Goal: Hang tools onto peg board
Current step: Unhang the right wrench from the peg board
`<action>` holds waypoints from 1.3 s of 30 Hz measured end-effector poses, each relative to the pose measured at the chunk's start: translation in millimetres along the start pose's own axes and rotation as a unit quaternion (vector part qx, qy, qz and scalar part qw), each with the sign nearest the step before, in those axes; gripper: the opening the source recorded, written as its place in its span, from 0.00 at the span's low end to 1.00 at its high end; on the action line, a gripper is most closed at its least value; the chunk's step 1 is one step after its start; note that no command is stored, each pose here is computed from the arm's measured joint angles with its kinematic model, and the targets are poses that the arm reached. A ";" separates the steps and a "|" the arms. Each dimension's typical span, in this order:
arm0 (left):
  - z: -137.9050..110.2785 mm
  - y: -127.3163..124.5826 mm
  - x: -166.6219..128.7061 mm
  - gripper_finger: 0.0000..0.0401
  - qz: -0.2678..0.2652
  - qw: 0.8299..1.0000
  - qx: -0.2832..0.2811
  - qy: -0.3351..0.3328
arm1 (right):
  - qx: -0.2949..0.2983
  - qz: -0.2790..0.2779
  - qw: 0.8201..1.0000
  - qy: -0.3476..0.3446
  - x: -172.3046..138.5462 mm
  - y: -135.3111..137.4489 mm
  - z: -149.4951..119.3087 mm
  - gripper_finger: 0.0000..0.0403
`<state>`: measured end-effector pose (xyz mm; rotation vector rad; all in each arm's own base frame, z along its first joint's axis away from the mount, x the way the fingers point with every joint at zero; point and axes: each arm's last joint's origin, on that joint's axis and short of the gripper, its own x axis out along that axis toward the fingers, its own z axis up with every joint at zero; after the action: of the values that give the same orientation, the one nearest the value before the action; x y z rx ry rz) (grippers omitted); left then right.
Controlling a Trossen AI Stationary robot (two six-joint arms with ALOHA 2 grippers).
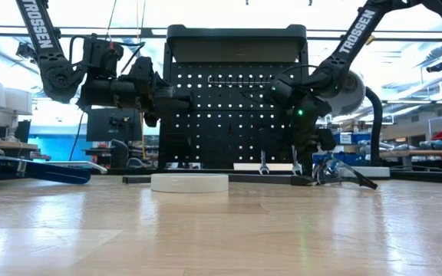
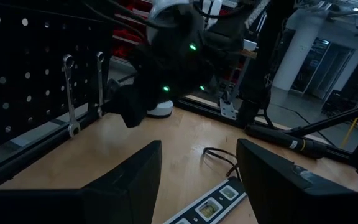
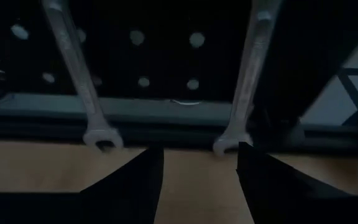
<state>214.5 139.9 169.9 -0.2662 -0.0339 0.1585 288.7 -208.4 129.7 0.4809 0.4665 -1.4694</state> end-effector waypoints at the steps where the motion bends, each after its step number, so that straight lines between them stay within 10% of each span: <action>1: 0.0 0.0 0.0 0.53 0.000 1.000 0.000 0.000 | 0.004 -0.004 1.000 -0.004 -2.7 1.0 -3.9 0.51; 39: 3.7 2.0 -1.5 0.53 -0.001 0.999 0.035 -0.014 | 0.005 -0.005 0.999 -0.039 26.9 -13.2 -8.7 0.51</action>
<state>212.5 142.5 172.9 -0.1944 -0.0566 0.1603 276.7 -226.0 106.8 0.4278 0.4010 -1.4951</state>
